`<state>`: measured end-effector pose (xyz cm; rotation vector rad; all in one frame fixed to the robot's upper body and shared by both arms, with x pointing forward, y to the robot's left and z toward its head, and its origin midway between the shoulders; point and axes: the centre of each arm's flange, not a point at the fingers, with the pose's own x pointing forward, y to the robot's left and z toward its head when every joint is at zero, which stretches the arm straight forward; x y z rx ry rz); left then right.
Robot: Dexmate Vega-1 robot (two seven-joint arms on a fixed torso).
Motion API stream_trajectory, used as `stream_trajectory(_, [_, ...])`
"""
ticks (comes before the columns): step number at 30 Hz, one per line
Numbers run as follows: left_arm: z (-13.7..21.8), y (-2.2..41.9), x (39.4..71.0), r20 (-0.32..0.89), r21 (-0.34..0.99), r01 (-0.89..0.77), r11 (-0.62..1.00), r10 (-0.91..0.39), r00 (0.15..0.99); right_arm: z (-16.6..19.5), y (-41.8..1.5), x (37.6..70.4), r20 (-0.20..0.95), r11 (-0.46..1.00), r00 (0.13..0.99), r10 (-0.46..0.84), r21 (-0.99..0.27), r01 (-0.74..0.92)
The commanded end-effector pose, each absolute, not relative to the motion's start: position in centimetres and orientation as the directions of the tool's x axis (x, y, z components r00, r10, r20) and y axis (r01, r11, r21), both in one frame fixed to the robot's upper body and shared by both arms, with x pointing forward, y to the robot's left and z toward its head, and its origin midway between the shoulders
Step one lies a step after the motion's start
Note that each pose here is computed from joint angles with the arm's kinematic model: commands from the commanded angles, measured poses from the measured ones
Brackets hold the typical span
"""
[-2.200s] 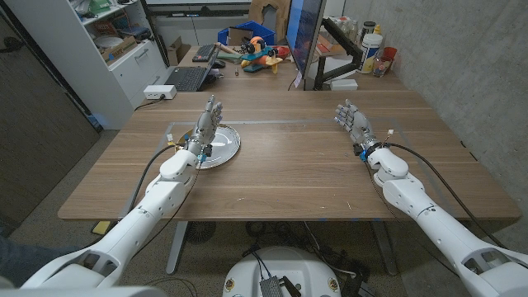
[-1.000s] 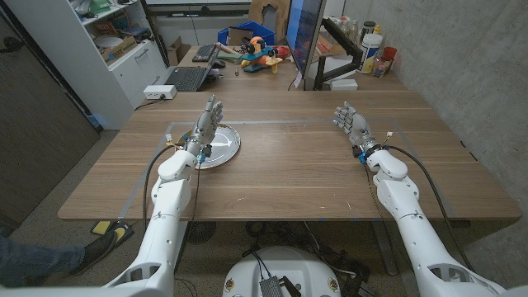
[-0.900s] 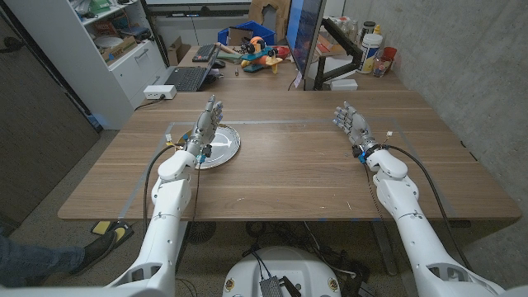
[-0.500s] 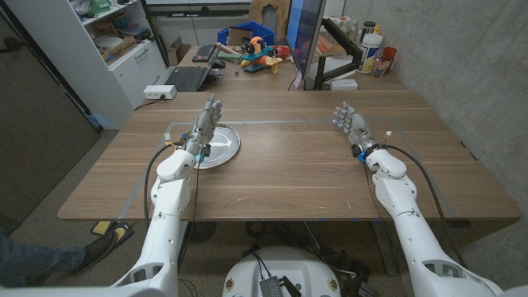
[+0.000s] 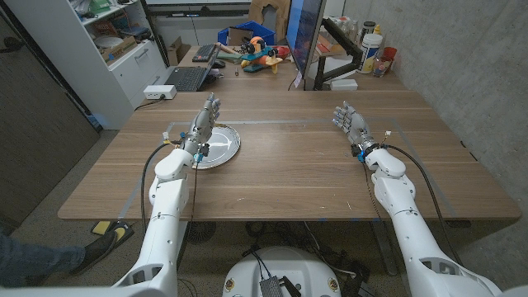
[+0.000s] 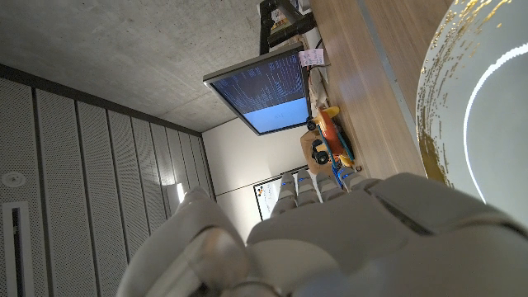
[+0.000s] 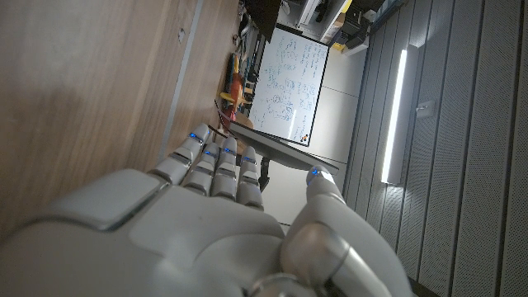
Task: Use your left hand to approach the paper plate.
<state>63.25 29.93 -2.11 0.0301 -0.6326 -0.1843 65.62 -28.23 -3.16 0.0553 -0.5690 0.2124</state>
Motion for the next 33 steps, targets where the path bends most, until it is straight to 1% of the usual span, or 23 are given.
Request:
stream_trajectory(1, [-1.9, 30.3, 62.3, 0.597, 0.122, 0.122, 0.985, -0.171, 0.783, -3.0, -28.2, 65.9, 0.541, 0.976, 0.820, 0.188, -0.009, -0.217])
stream_trajectory(7, [-1.8, 30.5, 61.7, 0.601, 0.155, 0.093, 0.983, -0.169, 0.781, -2.9, -28.3, 66.0, 0.541, 0.976, 0.819, 0.191, -0.013, -0.219])
stream_trajectory(23, [-0.9, 30.4, 60.8, 0.628, 0.184, 0.064, 0.981, -0.168, 0.760, -2.8, -28.1, 66.3, 0.543, 0.974, 0.816, 0.198, -0.014, -0.226])
stream_trajectory(33, [-0.6, 31.0, 60.6, 0.616, 0.230, 0.010, 0.973, -0.154, 0.773, -2.6, -27.9, 66.5, 0.552, 0.974, 0.812, 0.191, -0.006, -0.225])
